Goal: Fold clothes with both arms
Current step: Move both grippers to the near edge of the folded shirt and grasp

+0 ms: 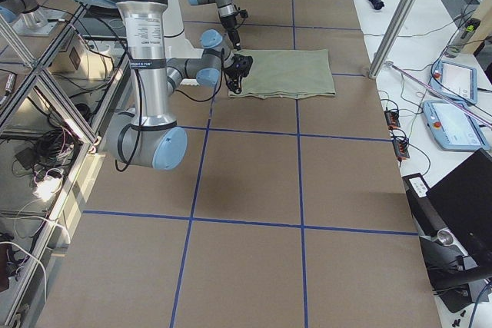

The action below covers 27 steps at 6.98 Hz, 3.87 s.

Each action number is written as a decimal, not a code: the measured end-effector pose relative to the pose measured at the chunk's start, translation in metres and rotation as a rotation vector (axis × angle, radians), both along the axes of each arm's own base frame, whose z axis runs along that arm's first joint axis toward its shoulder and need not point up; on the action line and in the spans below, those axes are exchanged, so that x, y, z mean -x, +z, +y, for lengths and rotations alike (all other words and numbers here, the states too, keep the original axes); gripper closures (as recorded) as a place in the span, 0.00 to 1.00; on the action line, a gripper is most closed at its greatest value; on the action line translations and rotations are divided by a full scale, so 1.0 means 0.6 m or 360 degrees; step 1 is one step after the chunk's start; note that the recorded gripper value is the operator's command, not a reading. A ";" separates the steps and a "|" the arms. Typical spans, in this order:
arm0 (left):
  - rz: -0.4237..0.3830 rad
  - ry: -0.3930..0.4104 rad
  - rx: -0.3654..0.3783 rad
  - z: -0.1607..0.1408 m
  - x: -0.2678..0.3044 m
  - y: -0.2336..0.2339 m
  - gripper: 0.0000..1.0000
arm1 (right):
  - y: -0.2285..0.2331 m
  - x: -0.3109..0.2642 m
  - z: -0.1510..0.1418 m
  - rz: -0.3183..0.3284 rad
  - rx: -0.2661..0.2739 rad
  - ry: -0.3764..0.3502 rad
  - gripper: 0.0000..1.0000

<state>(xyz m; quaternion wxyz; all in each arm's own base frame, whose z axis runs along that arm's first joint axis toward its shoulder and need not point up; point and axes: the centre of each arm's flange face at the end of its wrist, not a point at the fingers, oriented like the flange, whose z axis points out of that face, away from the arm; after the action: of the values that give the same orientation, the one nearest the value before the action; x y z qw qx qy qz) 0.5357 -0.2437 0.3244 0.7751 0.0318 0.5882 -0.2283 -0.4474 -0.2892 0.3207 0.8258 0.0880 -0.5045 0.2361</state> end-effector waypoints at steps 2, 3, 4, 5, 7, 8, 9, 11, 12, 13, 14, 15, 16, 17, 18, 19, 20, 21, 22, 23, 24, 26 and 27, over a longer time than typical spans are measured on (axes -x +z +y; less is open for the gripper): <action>0.0021 0.0009 0.0030 0.014 -0.010 -0.006 0.31 | -0.001 0.001 0.000 -0.0001 -0.0001 -0.0001 0.00; 0.0020 0.0014 0.0036 0.019 -0.013 -0.005 0.34 | -0.001 0.001 0.001 -0.0002 -0.0001 -0.0002 0.00; 0.0016 0.0020 0.0039 0.022 -0.017 -0.003 0.44 | -0.001 0.001 0.000 -0.0002 -0.0001 -0.0002 0.00; 0.0014 0.0023 0.0040 0.024 -0.018 -0.002 0.62 | -0.002 0.001 0.000 -0.0004 -0.0001 -0.0001 0.00; 0.0013 0.0023 0.0042 0.025 -0.019 -0.001 1.00 | -0.003 0.003 0.000 -0.0003 -0.0003 0.0002 0.00; 0.0016 0.0022 0.0041 0.025 -0.019 -0.003 1.00 | -0.004 0.004 -0.001 -0.0002 -0.0007 0.0007 0.00; 0.0020 0.0020 0.0037 0.024 -0.018 -0.005 1.00 | -0.004 0.005 -0.001 0.0002 -0.0007 0.0011 0.07; 0.0041 0.0007 0.0027 0.019 -0.010 -0.016 1.00 | -0.018 0.023 -0.001 0.0012 0.0141 0.0093 0.12; 0.0046 0.0004 0.0025 0.018 -0.008 -0.020 1.00 | -0.045 0.052 0.000 0.0054 0.0248 0.0154 0.11; 0.0048 0.0003 0.0024 0.018 -0.008 -0.021 1.00 | -0.060 0.089 0.005 0.0112 0.0311 0.0190 0.11; 0.0051 0.0002 0.0024 0.018 -0.007 -0.022 1.00 | -0.056 0.122 0.012 0.0164 0.0337 0.0200 0.11; 0.0053 0.0003 0.0024 0.018 -0.007 -0.022 1.00 | -0.049 0.141 0.020 0.0194 0.0347 0.0194 0.11; 0.0053 0.0004 0.0024 0.019 -0.008 -0.022 1.00 | -0.048 0.155 0.033 0.0206 0.0350 0.0176 0.10; 0.0053 0.0005 0.0023 0.019 -0.008 -0.022 1.00 | -0.048 0.167 0.046 0.0217 0.0349 0.0162 0.10; 0.0053 0.0006 0.0023 0.019 -0.008 -0.022 1.00 | -0.044 0.180 0.057 0.0231 0.0341 0.0159 0.11; 0.0052 0.0005 0.0023 0.019 -0.008 -0.022 1.00 | -0.041 0.188 0.065 0.0239 0.0331 0.0159 0.15; 0.0052 0.0005 0.0022 0.019 -0.008 -0.022 1.00 | -0.039 0.191 0.068 0.0243 0.0323 0.0163 0.30; 0.0052 0.0006 0.0022 0.019 -0.008 -0.022 1.00 | -0.042 0.193 0.069 0.0237 0.0313 0.0171 0.40; 0.0052 0.0005 0.0021 0.019 -0.008 -0.022 1.00 | -0.047 0.195 0.068 0.0227 0.0304 0.0181 0.40; 0.0053 0.0004 0.0021 0.019 -0.007 -0.023 1.00 | -0.046 0.199 0.068 0.0229 0.0300 0.0184 0.40; 0.0054 0.0005 0.0021 0.019 -0.007 -0.023 1.00 | -0.041 0.203 0.070 0.0241 0.0299 0.0184 0.43; 0.0055 0.0006 0.0021 0.019 -0.007 -0.023 1.00 | -0.038 0.208 0.071 0.0250 0.0299 0.0183 1.00; 0.0055 0.0006 0.0021 0.019 -0.007 -0.023 1.00 | -0.042 0.210 0.071 0.0244 0.0298 0.0180 1.00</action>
<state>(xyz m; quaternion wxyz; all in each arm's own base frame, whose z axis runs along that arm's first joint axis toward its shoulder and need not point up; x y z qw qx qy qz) 0.5400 -0.2321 0.3103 0.7654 0.0215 0.6002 -0.2312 -0.5732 -0.2464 0.2953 0.8519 0.0565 -0.4099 0.3210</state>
